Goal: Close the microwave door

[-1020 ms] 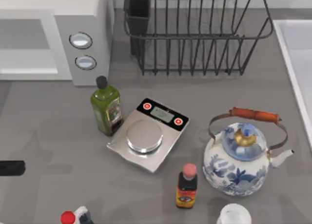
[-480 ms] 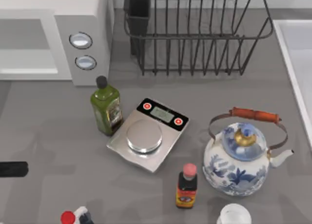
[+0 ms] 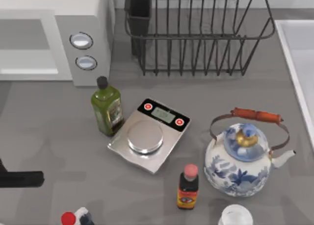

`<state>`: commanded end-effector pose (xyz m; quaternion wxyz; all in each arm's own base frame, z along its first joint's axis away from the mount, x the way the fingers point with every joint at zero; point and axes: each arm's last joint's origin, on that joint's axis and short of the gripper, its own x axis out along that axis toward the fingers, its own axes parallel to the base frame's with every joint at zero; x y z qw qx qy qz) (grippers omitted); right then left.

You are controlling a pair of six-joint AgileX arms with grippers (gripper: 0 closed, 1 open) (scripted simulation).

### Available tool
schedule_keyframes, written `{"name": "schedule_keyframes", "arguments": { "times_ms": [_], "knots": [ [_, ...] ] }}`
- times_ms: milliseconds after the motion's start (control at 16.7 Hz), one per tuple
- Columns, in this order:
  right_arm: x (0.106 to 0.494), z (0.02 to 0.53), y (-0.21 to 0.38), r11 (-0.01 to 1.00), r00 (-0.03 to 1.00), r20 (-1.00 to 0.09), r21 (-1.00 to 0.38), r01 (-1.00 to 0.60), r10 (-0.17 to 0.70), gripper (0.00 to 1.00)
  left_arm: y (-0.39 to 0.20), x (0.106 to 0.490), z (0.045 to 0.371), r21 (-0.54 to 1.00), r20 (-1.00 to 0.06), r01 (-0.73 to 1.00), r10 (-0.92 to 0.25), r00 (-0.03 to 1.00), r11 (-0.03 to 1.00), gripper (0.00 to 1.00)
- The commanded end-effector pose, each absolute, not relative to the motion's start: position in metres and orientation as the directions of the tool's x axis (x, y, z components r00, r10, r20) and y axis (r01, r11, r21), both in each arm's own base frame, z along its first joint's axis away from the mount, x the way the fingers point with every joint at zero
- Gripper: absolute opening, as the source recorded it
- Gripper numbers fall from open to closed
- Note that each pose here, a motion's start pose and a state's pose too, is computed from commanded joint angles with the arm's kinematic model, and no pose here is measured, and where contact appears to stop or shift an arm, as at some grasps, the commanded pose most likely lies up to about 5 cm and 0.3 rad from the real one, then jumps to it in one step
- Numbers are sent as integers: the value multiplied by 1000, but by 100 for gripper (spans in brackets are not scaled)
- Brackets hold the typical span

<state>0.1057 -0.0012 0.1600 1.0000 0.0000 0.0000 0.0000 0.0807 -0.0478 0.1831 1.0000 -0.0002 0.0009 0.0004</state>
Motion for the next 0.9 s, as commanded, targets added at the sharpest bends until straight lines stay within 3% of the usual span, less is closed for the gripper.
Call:
{"name": "schedule_keyframes", "arguments": {
  "times_ms": [600, 900],
  "knots": [
    [106, 160, -1, 1000, 1000, 0, 0, 0, 0, 100, -55, 74, 181, -5, 1, -1, 1, 1000, 1000, 0],
    [106, 160, -1, 1000, 1000, 0, 0, 0, 0, 100, -54, 87, 196, 165, -67, -10, 21, 998, 986, 0]
  ]
}}
